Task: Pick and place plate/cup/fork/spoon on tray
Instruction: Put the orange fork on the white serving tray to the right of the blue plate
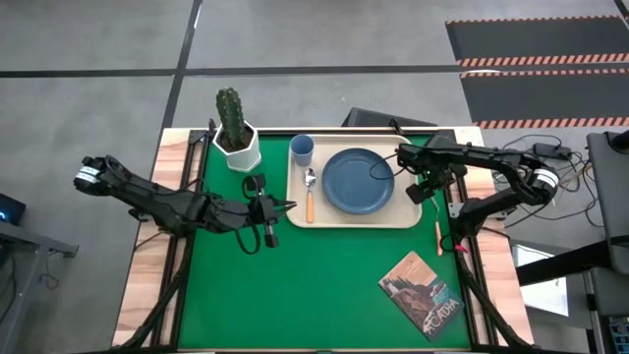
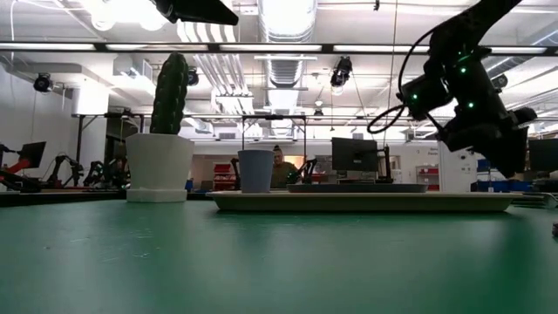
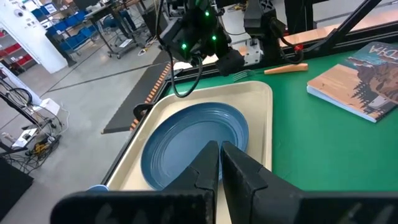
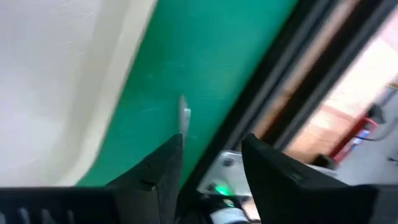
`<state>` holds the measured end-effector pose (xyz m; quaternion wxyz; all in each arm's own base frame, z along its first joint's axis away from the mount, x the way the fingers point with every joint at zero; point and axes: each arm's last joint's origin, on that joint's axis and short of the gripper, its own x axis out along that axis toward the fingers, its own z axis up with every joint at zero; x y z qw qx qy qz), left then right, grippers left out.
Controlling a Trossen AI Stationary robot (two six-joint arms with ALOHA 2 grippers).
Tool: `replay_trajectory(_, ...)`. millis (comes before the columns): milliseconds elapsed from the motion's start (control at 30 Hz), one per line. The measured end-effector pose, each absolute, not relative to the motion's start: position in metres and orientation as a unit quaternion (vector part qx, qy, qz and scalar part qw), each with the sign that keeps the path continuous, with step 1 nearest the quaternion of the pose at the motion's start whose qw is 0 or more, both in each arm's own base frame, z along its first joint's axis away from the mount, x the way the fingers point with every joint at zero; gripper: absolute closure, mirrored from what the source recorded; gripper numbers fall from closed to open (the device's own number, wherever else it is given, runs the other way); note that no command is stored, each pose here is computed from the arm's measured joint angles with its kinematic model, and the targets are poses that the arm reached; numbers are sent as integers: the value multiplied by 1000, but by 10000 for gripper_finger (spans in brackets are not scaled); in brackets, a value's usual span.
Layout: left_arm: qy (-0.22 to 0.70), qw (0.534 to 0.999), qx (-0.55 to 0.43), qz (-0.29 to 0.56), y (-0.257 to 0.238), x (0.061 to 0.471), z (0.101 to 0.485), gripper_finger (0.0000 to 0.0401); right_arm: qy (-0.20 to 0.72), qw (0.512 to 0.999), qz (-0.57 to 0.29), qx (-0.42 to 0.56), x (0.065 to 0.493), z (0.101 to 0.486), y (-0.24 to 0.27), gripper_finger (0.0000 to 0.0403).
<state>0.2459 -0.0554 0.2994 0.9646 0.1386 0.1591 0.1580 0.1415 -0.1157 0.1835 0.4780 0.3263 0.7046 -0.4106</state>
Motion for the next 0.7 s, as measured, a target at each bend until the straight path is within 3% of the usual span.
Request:
replay_trajectory(167,159,965,139,158,-55,246,299,401,694,491,-397,345,142,174,-114,241)
replay_trajectory(700,160,965,139,157,-56,246,299,401,722,458,-386,347,132,144,-106,253)
